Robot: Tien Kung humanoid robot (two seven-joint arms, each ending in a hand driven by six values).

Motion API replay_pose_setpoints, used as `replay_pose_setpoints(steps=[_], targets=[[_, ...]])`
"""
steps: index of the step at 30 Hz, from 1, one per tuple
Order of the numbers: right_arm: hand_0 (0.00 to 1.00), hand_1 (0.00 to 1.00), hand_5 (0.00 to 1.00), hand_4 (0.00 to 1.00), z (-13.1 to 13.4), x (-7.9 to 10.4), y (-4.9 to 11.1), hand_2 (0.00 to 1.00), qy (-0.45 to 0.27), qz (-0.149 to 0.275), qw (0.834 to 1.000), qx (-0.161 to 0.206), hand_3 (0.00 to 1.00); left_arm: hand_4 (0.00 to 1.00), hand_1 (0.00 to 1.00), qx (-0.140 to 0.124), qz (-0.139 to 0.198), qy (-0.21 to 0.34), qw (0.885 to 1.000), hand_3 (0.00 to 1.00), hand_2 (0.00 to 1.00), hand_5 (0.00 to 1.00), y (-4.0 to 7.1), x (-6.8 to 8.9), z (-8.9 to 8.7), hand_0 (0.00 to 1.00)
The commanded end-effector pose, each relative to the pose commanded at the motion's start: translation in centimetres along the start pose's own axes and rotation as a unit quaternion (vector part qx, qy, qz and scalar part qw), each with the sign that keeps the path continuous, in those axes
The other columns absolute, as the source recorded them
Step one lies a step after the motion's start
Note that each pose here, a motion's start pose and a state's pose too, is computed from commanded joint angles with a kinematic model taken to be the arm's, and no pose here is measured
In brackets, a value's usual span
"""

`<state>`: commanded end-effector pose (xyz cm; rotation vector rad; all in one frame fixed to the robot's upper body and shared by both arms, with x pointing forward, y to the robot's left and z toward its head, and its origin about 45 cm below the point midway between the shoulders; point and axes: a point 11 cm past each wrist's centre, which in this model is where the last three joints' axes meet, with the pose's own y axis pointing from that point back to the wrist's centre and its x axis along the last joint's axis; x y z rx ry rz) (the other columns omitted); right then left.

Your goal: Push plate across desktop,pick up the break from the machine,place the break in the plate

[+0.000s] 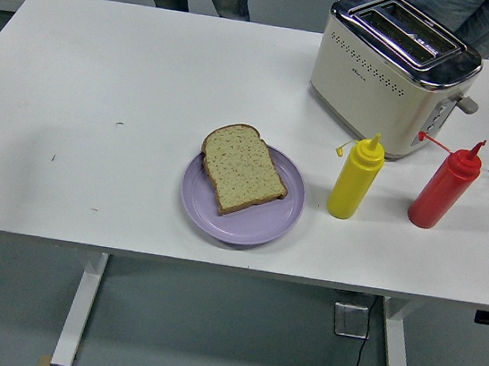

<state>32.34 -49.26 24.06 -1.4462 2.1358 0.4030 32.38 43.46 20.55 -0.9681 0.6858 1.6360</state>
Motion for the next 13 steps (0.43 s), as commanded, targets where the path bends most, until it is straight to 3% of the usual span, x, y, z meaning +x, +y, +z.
replay_pose_setpoints(steps=[13], targets=[[0.792, 0.788, 0.494, 0.483, 0.0, -0.11, -0.07, 0.806, -0.001, -0.001, 1.0, 0.001, 0.794, 0.653, 0.817, 0.0, 0.0, 0.001, 1.0, 0.821, 0.86, 0.998, -0.04, -0.04, 0.01, 0.826]])
